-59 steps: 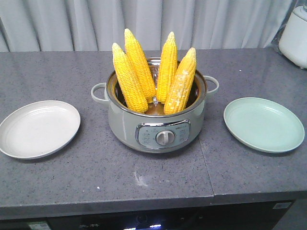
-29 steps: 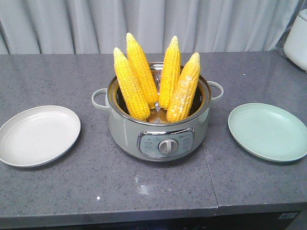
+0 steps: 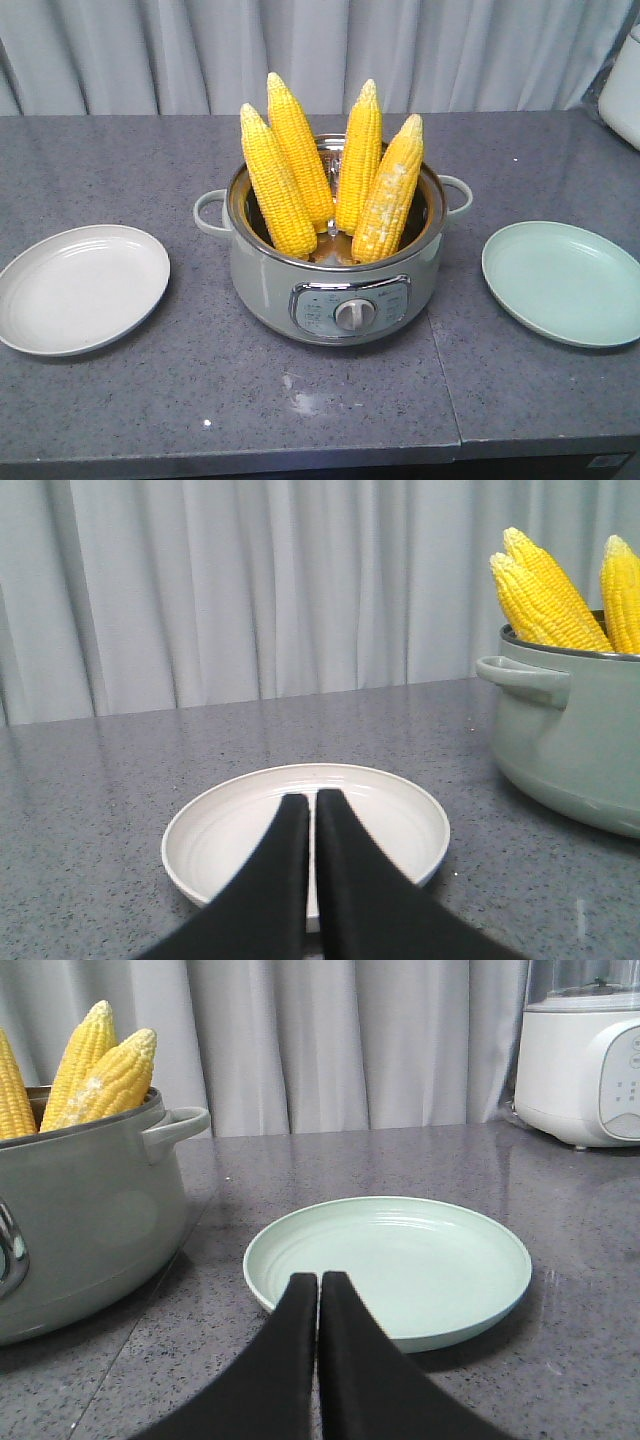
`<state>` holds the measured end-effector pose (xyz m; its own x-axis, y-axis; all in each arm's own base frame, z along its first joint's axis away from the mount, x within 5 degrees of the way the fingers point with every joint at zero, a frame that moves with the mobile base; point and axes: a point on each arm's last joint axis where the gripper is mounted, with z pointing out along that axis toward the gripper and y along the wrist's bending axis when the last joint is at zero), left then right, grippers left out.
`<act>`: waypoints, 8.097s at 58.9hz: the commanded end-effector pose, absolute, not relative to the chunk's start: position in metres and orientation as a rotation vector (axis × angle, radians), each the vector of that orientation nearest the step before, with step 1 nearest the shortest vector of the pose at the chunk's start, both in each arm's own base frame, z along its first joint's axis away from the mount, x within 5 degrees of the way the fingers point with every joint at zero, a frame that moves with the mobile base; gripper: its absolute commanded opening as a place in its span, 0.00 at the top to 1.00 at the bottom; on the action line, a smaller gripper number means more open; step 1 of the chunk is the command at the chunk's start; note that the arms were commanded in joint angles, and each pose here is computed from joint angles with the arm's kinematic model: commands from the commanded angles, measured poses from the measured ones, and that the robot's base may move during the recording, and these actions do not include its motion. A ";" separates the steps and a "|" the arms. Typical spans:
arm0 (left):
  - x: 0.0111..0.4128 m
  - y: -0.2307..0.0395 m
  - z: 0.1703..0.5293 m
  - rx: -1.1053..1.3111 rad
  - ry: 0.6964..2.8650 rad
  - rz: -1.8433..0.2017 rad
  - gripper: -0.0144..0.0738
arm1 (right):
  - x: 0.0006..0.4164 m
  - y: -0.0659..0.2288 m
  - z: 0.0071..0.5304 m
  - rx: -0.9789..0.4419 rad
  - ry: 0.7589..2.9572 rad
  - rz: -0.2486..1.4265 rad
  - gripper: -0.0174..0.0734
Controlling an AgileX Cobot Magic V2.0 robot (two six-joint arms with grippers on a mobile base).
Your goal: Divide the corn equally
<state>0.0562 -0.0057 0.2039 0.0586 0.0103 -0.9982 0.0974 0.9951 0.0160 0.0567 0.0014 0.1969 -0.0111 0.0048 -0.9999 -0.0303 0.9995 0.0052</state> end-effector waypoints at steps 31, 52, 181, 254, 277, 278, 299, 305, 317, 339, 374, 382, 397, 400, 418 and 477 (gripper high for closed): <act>0.053 -0.005 0.219 0.064 1.406 -0.080 0.84 | 0.057 0.002 0.198 -0.034 1.519 0.017 0.81; 0.053 -0.005 0.219 0.064 1.406 -0.080 0.84 | 0.057 0.002 0.198 -0.034 1.519 0.017 0.81; 0.049 -0.001 0.237 -0.318 1.209 -0.548 0.84 | 0.056 0.001 0.203 0.461 1.421 0.547 0.81; 0.079 -0.037 0.402 0.117 1.131 -0.642 0.84 | 0.147 0.030 0.388 -0.242 1.658 0.262 0.32; 0.124 -0.066 0.420 0.410 1.229 -0.767 0.81 | 0.156 0.027 0.387 -0.222 1.644 0.220 0.15; 0.123 -0.067 0.420 0.418 1.223 -0.777 0.81 | 0.156 0.027 0.387 -0.222 1.644 0.220 0.15; 0.124 -0.067 0.420 0.416 1.224 -0.779 0.69 | 0.155 0.028 0.387 -0.277 1.645 0.182 0.17; 0.124 -0.067 0.420 0.408 1.228 -0.776 0.52 | 0.155 0.028 0.387 -0.300 1.641 0.162 0.17; 0.131 -0.060 0.418 0.306 1.277 -0.731 0.19 | 0.155 0.028 0.387 -0.294 1.639 0.166 0.17; 0.172 -0.064 0.426 0.254 1.348 -0.774 0.20 | 0.214 0.044 0.418 -0.307 1.715 0.416 0.17; 0.209 -0.068 0.422 0.280 1.424 -0.749 0.20 | 0.368 0.068 0.369 -0.275 1.995 0.641 0.17; 0.209 -0.068 0.422 0.280 1.424 -0.749 0.20 | 0.378 0.067 0.356 -0.265 2.026 0.622 0.17; 0.209 -0.068 0.422 0.280 1.424 -0.749 0.20 | 0.384 0.067 0.349 -0.255 2.034 0.600 0.17; 0.209 -0.068 0.422 0.281 1.424 -0.748 0.20 | 0.384 0.069 0.349 -0.265 2.030 0.594 0.17; 0.210 -0.068 0.420 0.278 1.429 -0.746 0.20 | 0.391 0.092 0.344 -0.296 1.984 0.514 0.17; 0.210 -0.068 0.420 0.279 1.428 -0.749 0.21 | 0.396 0.093 0.336 -0.378 1.992 0.472 0.82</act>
<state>0.2157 -0.0668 0.4044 -0.0660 -0.2451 -0.9672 0.5883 0.7734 -0.2361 0.4030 0.0958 0.2965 -0.5464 -0.0837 -0.8333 -0.4483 0.8697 0.2066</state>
